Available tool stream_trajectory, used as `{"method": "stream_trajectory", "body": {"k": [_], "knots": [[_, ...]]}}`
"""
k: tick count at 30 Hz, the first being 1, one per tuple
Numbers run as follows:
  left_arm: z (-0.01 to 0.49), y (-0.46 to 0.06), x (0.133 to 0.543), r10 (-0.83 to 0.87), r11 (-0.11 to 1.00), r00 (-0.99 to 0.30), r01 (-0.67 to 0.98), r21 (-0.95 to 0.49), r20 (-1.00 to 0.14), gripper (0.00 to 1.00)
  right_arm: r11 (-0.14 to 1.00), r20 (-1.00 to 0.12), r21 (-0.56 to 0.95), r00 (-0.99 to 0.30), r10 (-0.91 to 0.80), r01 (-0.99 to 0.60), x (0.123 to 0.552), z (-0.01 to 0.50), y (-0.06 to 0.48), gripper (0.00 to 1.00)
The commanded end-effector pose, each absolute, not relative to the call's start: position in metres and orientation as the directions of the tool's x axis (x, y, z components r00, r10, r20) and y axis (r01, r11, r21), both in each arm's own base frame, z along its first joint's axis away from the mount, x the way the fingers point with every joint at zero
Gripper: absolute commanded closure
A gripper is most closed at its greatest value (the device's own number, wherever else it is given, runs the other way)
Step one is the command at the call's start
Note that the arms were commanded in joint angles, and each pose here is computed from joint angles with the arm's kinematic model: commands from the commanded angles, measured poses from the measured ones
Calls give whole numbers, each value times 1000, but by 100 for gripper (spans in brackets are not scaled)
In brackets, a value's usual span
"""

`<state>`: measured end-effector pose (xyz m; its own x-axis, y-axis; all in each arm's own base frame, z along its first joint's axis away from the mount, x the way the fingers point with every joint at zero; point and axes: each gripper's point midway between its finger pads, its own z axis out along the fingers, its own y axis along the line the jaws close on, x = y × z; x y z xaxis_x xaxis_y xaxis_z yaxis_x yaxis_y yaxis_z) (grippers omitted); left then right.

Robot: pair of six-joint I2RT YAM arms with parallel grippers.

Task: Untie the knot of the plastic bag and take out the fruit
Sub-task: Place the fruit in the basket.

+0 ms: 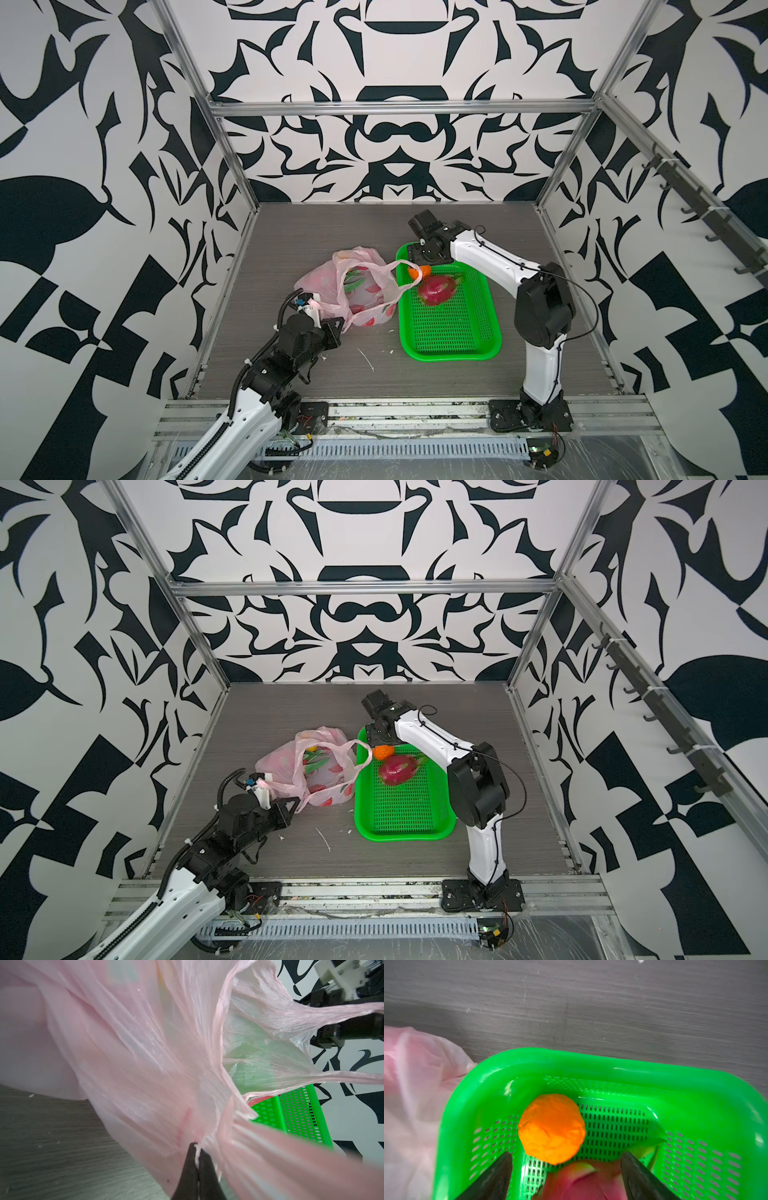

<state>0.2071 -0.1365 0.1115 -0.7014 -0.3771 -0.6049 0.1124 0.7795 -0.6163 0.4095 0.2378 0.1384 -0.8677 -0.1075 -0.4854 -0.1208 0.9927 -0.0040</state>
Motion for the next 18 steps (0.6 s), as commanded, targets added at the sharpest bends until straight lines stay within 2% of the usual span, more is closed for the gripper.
{"method": "stream_trajectory", "body": {"k": [1,5,10,14,18], "knots": [[123,-134,208,-378,786,-685,118,-606,-623,100,994,-567,-10,-818,-93,-106,401,186,231,21],[120,-131,206,-377,794,-687,105,-598,-621,100,989,-661,10,-743,-102,-145,387,236,241,30],[115,-127,204,-374,805,-695,85,-587,-614,100,968,-759,-27,-626,-182,-249,362,297,265,33],[113,-124,203,-374,813,-697,70,-577,-612,100,915,-798,-56,-533,-281,-399,338,326,309,37],[114,-120,204,-386,818,-687,54,-573,-615,100,806,-804,-93,-433,-407,-585,308,334,371,41]]}}
